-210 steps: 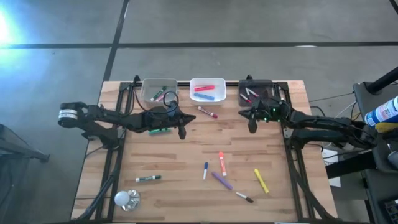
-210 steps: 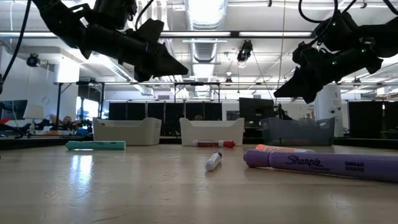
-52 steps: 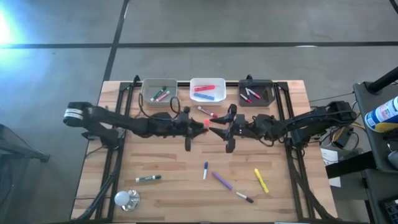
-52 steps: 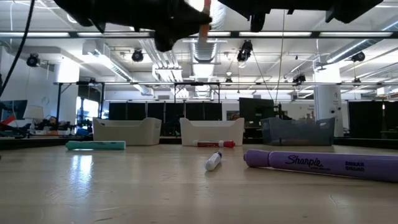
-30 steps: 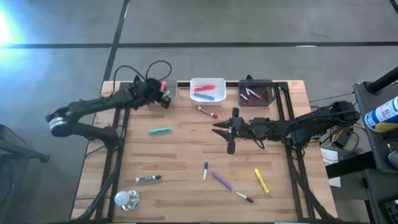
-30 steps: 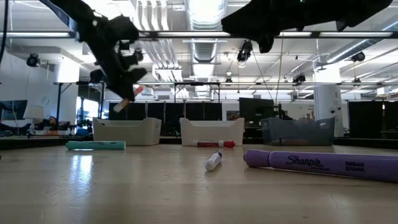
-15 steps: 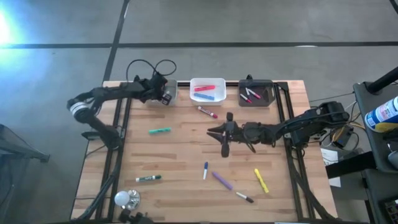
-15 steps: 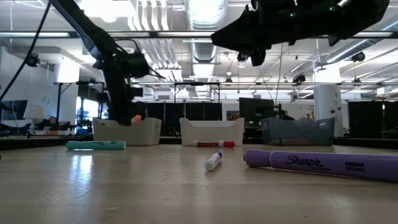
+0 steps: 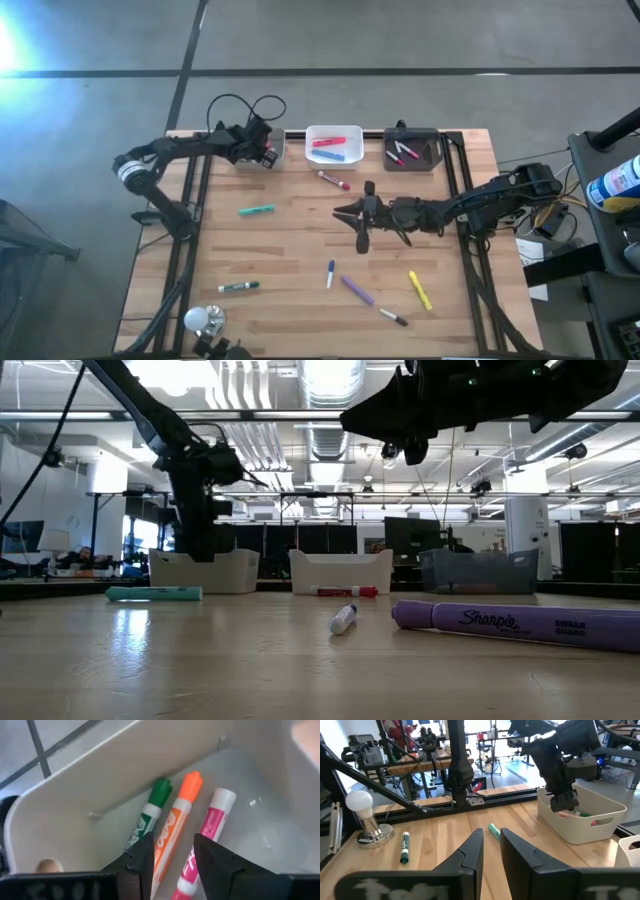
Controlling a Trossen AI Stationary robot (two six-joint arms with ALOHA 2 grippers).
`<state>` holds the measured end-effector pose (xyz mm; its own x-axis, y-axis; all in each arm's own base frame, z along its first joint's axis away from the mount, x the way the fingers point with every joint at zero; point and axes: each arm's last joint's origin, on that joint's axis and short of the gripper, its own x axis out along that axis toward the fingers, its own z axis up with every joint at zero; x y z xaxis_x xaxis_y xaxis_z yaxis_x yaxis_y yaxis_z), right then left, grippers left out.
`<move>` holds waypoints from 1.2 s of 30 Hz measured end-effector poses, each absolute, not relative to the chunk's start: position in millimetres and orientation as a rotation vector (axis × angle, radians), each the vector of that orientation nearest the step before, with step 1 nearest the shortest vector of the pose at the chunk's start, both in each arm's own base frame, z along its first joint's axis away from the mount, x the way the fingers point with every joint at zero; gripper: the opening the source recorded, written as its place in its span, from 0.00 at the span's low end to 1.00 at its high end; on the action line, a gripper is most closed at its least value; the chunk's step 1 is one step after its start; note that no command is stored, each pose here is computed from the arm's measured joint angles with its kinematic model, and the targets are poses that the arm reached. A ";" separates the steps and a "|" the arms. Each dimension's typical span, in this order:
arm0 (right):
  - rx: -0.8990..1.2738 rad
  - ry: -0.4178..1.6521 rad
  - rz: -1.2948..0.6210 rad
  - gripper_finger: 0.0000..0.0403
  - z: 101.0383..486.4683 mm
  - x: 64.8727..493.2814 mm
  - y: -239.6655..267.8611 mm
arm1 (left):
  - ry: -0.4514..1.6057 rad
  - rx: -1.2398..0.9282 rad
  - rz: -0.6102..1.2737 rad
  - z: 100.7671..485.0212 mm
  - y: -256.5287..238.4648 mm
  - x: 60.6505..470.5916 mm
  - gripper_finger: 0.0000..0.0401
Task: Pick & Place Markers
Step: Put the light blue highlighter pen into the white bin
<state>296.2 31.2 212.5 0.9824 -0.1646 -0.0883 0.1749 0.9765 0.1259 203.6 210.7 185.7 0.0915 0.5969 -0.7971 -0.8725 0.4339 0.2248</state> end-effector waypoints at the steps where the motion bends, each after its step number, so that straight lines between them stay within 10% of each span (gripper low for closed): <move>1: 0.132 0.078 -0.171 0.15 212.5 296.1 31.1 | 0.977 -0.336 1.120 189.3 209.5 202.5 0.33; 20: 0.118 0.053 -0.204 0.02 160.7 226.6 22.1 | 0.747 -0.076 0.597 227.1 58.4 221.9 0.01; 36: 0.096 0.082 -0.203 0.02 155.4 222.8 21.6 | 1.044 -0.266 0.478 183.9 36.0 226.5 0.25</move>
